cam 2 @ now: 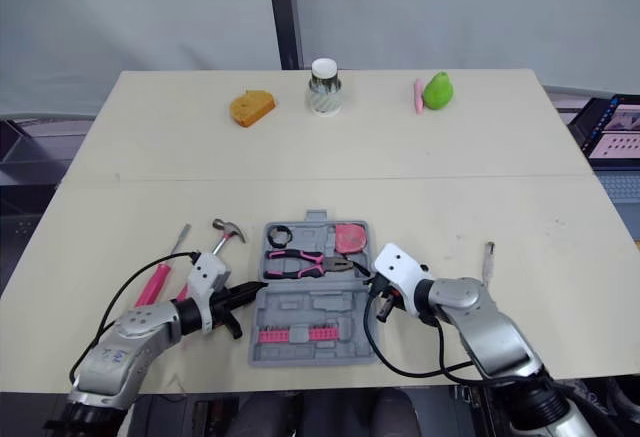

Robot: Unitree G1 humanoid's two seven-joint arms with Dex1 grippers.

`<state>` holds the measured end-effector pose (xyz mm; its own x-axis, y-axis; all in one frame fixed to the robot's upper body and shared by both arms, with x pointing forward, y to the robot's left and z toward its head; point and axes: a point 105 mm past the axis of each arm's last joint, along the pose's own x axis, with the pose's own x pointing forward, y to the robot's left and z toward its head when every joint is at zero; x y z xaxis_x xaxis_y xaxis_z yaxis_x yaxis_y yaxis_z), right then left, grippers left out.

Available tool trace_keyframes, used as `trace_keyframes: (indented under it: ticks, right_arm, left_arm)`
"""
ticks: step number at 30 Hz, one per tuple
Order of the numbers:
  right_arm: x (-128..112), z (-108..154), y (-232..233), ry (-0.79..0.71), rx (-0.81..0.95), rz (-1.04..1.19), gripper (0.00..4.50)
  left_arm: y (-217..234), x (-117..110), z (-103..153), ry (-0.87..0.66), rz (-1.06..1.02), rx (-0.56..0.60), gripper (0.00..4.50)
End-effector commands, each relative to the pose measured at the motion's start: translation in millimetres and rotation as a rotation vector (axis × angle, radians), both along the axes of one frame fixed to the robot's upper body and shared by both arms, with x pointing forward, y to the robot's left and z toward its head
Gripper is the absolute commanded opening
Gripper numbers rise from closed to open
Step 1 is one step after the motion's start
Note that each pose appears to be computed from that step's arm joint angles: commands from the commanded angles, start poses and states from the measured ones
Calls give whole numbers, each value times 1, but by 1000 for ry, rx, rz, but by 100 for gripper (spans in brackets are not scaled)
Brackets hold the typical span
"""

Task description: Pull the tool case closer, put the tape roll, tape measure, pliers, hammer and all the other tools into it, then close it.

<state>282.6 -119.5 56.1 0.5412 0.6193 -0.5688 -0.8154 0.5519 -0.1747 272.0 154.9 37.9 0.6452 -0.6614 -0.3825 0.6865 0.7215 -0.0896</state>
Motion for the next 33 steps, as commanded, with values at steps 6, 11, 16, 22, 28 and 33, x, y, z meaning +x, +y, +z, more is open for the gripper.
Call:
trace_keyframes:
  ticks: [6,11,16,22,28,33]
  right_arm:
    - [-1,1,-8,0,3,4,0]
    - [2,1,-10,-3,1,-1,0]
    - [4,2,-19,-10,-7,-25,0]
    - [3,14,-35,-26,32,-45,0]
    - [-14,60,-88,-13,329,-127,0]
    - [-27,79,-198,-66,443,-457,178]
  left_arm:
    - [8,0,3,-21,13,11,3]
    - [9,-1,1,-14,16,9,3]
    - [16,-2,0,-11,41,18,3]
    - [44,-5,9,-26,121,-4,3]
    - [78,-18,69,-96,198,-140,3]
    - [167,-44,82,-135,479,14,179]
